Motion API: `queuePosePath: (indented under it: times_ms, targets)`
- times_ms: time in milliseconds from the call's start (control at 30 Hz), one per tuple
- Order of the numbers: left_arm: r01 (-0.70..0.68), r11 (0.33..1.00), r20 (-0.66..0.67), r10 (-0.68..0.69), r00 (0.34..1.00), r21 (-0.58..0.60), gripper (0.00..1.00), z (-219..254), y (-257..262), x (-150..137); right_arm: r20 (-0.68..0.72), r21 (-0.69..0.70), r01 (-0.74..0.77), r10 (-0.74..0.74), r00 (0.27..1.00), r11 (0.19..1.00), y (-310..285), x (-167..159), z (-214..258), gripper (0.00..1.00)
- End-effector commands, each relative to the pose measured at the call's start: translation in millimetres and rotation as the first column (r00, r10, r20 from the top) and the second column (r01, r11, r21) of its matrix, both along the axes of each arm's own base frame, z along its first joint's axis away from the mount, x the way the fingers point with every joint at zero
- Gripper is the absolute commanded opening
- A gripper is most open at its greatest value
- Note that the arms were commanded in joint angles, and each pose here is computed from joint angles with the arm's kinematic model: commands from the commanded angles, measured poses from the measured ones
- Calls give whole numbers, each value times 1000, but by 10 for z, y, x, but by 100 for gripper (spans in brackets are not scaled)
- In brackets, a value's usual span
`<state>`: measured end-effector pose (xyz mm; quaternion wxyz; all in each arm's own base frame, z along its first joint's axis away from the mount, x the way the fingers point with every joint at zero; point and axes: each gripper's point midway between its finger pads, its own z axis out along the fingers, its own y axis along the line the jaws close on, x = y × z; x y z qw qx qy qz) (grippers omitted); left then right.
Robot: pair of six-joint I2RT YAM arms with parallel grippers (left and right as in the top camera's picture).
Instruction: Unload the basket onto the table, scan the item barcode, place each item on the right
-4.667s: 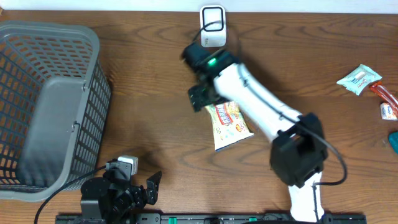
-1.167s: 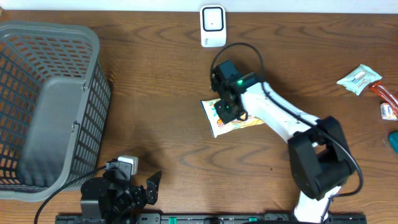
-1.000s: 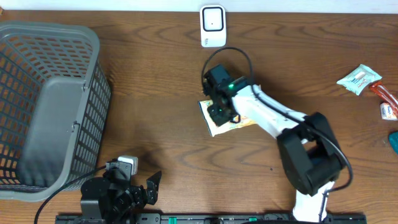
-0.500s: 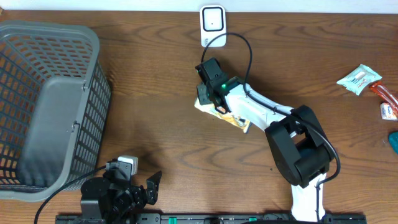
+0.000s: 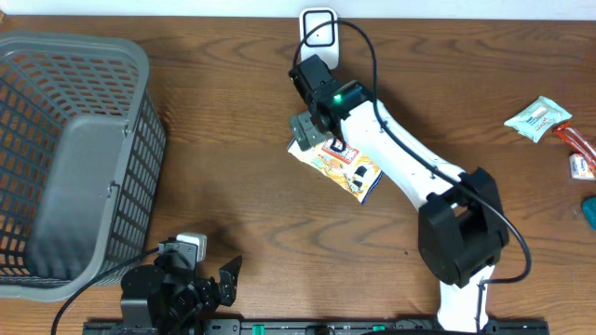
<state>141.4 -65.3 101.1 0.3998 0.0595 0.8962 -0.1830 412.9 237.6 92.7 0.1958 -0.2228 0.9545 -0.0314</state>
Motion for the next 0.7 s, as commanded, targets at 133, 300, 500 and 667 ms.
queuePosePath:
  times_ms: [133, 300, 500, 667]
  targets:
    - [10, 1000, -10, -10, 1000, -6, 99, -14, -19, -24, -126, -154, -261, 243, 962, 953, -181, -361, -552, 99]
    - [10, 1000, -10, -10, 1000, -6, 99, -14, -19, -25, -138, -169, -302, 281, 950, 938, -137, -499, -735, 99]
    - [10, 1000, -10, -10, 1000, -6, 99, -14, -19, -24, -106, -240, -310, 292, 950, 920, -118, -512, -746, 99]
    - [10, 1000, -10, -10, 1000, -6, 99, -14, -19, -24, -60, -346, -262, 258, 964, 901, -314, -468, -832, 99]
